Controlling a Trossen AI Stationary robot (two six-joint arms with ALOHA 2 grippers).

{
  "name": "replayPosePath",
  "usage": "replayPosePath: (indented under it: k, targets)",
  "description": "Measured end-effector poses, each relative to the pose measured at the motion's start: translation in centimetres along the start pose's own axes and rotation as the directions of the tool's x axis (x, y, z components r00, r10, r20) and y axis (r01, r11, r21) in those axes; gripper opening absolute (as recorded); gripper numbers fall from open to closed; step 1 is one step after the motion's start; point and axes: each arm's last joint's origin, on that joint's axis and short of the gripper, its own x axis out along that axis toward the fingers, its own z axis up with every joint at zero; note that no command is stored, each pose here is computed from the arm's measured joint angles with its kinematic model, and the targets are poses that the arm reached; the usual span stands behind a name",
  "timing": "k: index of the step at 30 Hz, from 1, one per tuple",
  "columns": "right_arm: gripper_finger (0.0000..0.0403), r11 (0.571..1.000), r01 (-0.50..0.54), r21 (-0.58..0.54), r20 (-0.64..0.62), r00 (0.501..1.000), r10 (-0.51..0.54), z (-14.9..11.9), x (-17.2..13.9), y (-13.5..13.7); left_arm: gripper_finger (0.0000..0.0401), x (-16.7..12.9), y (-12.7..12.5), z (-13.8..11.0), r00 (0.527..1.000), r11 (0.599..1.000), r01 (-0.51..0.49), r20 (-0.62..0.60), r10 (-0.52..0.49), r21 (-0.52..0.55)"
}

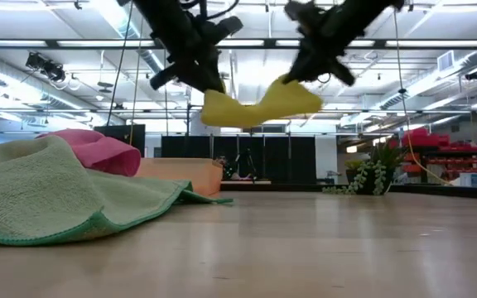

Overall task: Fold microfiber towels
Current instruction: Put the yellow microfiber cloth into the orange bin

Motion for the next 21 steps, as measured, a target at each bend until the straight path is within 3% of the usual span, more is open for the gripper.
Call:
replayPosePath:
  k: [5, 10, 14, 18, 21]
  targets:
    - [0.0005, 0.993, -0.06, -0.101, -0.032, 0.998, 0.057, 4.1, 3.6, -0.4, 0.0011, -0.4, 1.4, 0.3, 0.994, 0.994, -0.107, 0.004, 0.107, 0.007]
    - [0.0005, 0.984, -0.096, -0.147, -0.056, 0.994, 0.089, 7.8, 7.5, -0.7, 0.0011, -0.2, 4.6, 1.7, 0.968, 0.969, -0.247, -0.047, 0.245, -0.029]
    - [0.0005, 0.979, -0.118, -0.167, -0.043, 0.993, 0.112, 11.0, 10.5, -1.4, 0.0011, 0.2, 6.9, 2.4, 0.953, 0.949, -0.304, -0.036, 0.302, -0.08]
    - [0.0005, 0.98, -0.137, -0.146, -0.077, 0.989, 0.127, 13.0, 13.9, -2.6, 0.0011, 0.7, 9.4, 1.9, 0.952, 0.939, -0.304, 0.0, 0.308, -0.161]
    - [0.0004, 0.974, -0.151, -0.17, -0.106, 0.985, 0.134, 14.4, 15.9, -2.9, 0.0011, 1.3, 10.5, 1.0, 0.962, 0.928, -0.229, 0.078, 0.262, -0.295]
